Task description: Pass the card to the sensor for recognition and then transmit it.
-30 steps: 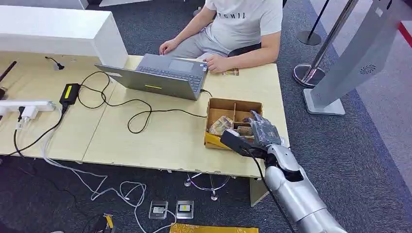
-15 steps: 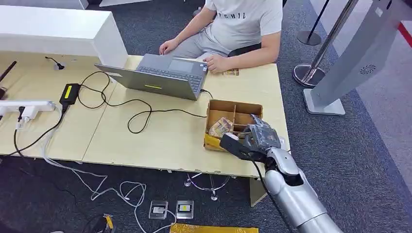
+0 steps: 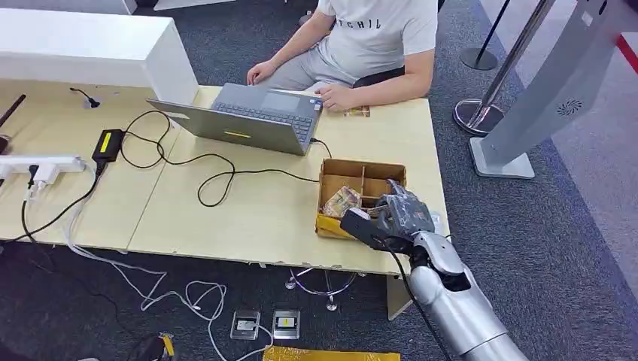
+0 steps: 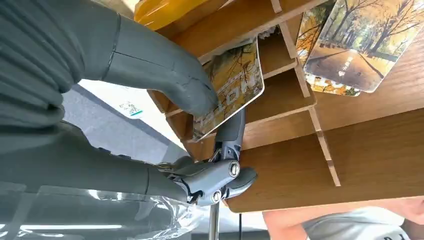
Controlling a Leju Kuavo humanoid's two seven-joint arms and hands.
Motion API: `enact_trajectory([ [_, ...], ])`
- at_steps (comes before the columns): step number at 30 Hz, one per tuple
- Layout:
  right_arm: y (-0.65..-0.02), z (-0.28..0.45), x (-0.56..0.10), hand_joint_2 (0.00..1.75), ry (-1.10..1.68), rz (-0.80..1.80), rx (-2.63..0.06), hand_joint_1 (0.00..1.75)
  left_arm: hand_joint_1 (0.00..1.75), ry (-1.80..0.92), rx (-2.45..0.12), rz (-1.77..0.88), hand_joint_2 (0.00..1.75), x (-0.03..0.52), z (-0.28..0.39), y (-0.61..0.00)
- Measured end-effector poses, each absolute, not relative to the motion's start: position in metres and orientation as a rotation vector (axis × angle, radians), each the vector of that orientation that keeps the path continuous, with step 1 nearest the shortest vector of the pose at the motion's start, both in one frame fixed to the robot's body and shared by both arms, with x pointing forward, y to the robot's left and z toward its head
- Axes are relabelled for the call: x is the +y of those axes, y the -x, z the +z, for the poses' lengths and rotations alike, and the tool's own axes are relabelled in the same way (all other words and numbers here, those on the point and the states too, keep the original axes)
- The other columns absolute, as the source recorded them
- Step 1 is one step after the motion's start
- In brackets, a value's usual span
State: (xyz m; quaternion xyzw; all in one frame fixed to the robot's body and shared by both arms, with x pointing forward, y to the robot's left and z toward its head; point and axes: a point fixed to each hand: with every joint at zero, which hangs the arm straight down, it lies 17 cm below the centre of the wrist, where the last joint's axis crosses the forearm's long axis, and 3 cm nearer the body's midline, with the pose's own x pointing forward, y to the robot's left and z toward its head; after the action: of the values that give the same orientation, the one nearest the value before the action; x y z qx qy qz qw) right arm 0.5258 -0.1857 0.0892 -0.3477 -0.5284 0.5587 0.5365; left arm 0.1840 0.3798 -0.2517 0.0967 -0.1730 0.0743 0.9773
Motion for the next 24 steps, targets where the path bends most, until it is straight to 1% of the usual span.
enact_trajectory([
  [11, -0.53, 0.106, -0.181, 1.75, 0.854, 1.286, -1.352, 1.75, 0.0, -0.198, -0.355, 0.143, 0.0, 0.381, -0.251, -0.185],
  [14, -0.536, 0.13, -0.178, 1.75, 0.889, 1.26, -1.428, 1.75, 0.0, -0.2, -0.363, 0.136, 0.0, 0.382, -0.251, -0.186],
  [20, -0.558, 0.201, -0.18, 1.75, 0.97, 1.212, -1.577, 1.75, 0.0, -0.203, -0.358, 0.135, 0.0, 0.381, -0.252, -0.183],
  [24, -0.562, 0.22, -0.181, 1.75, 0.994, 1.197, -1.611, 1.75, 0.0, -0.201, -0.358, 0.135, 0.0, 0.379, -0.252, -0.183],
])
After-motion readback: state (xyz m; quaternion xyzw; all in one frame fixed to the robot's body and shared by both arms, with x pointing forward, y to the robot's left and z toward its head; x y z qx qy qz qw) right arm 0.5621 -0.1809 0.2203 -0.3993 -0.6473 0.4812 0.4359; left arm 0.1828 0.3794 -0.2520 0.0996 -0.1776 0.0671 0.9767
